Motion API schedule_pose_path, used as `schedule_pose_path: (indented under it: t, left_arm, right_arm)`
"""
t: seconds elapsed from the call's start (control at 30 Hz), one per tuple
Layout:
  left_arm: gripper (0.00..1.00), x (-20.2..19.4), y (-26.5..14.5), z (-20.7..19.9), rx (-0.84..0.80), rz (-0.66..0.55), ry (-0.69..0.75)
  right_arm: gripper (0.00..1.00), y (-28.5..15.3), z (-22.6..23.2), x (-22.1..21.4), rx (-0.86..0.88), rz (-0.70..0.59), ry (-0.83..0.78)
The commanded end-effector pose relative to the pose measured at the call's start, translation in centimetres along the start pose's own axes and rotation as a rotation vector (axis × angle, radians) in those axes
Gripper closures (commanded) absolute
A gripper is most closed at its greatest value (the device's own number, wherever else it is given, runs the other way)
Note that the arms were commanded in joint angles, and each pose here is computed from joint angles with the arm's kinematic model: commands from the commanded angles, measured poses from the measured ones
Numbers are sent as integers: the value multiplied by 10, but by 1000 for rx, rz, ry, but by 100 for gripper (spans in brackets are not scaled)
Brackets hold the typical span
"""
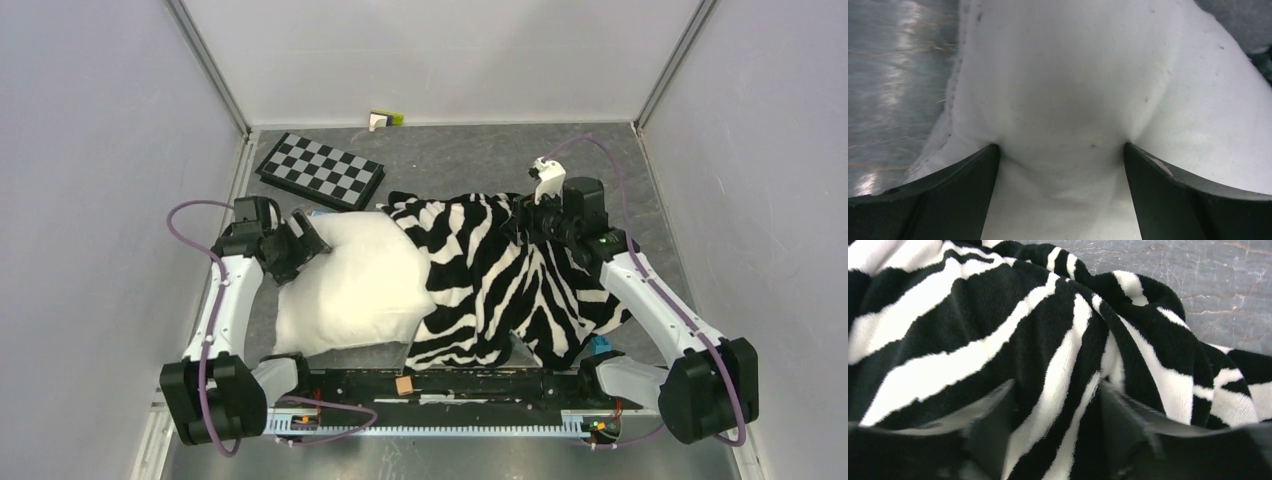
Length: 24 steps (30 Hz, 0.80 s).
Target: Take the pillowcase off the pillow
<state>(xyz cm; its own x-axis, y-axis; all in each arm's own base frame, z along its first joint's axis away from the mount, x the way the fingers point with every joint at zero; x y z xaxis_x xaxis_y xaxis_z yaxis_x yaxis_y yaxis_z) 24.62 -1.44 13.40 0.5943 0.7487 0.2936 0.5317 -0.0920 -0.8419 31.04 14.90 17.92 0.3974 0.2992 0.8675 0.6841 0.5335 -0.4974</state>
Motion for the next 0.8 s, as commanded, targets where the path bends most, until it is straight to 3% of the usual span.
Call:
schedule_pose_path:
  t: [0.0,0.07,0.1,0.13,0.27,0.33,0.57,0.77]
  left_arm:
    - [0,-34,7,-42,-284,205,-91]
    - [0,-42,15,-45,-314,230,-129]
    - [5,-45,18,-48,-325,244,-127]
    - [17,-47,20,-51,-349,258,-128]
    - [75,-36,16,-60,-390,214,-128]
    - [97,-23,9,-62,-379,153,-126]
    - [98,47,-38,-50,-260,-111,-82]
    - [98,105,-83,-22,-116,-386,-201]
  right_arm:
    - [51,-2,-7,-12,-63,3,-2]
    - [76,-2,-4,-7,-49,-27,14]
    - [89,-3,-3,-4,-45,-39,17]
    - [98,-3,-3,0,-46,-51,22]
    - [100,-13,-15,16,-127,-86,10]
    - [100,-24,-31,24,-232,-90,9]
    - [100,-91,-102,47,-670,-131,28]
    - [100,-150,-168,54,-962,-107,124]
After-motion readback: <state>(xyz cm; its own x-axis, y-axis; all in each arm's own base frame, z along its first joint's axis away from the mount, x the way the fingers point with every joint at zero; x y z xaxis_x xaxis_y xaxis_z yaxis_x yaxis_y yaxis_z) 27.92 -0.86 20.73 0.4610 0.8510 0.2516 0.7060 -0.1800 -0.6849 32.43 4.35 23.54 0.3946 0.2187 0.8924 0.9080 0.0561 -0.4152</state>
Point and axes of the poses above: each gripper's point midway between its finger pads, its own y axis out along the fingers, its own z axis along the line the jaws close on, x = y × z, the point moved 1 cm from there along -y, back along the fingers, and after that the axes turned 14 degrees about -y, right-handed, at the moved point
